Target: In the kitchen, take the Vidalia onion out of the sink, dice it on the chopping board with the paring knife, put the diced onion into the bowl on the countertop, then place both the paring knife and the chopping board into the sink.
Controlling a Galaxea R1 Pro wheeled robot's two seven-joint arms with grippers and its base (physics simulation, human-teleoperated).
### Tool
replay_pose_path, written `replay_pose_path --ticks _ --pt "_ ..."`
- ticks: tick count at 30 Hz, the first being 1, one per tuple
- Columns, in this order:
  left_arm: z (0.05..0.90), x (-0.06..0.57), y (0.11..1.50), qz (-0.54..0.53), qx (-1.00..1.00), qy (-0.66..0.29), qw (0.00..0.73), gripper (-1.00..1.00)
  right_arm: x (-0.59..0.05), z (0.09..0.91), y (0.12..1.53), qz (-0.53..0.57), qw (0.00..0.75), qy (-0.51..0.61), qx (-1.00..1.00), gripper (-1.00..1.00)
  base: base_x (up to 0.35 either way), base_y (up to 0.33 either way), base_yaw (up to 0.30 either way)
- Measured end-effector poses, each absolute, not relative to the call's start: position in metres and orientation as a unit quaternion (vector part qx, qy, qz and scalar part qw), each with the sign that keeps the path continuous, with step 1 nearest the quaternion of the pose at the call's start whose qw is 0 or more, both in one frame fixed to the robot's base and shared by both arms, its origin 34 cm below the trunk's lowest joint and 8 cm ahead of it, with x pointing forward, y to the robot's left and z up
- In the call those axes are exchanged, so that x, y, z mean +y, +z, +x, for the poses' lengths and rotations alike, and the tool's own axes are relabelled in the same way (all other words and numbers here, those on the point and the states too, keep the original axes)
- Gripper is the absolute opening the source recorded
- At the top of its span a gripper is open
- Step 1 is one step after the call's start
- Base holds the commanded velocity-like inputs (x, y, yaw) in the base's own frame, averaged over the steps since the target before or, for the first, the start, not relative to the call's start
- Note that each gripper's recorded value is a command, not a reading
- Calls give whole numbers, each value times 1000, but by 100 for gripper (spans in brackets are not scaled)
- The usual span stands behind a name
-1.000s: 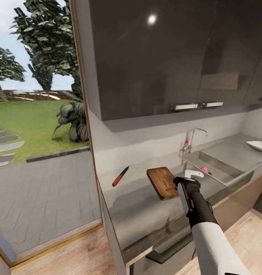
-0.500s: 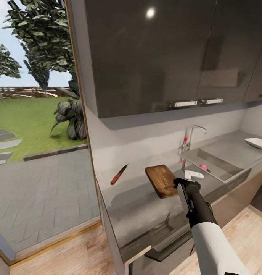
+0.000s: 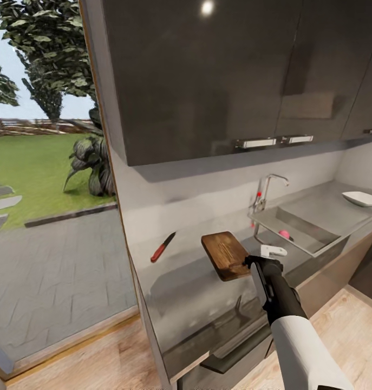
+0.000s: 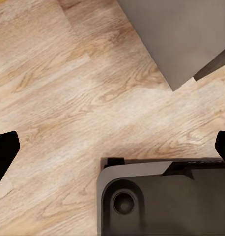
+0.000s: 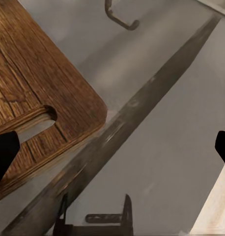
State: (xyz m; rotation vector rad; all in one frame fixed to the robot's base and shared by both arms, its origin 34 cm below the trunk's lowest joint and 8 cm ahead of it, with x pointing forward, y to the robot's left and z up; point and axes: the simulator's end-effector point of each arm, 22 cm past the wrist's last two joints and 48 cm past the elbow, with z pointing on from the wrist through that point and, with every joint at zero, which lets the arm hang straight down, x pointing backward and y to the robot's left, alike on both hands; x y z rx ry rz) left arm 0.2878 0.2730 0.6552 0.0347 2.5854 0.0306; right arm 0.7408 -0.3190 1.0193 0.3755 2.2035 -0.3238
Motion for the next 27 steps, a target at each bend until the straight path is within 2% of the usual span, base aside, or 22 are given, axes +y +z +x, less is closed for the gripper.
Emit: replay_pose_path --ticks 13,27 --pt "281 273 652 13 964 11 265 100 -318 740 1005 148 416 -131 887 100 14 112 -64" --pt "273 273 648 13 967 11 254 100 -319 740 991 147 407 -133 892 100 46 11 -64"
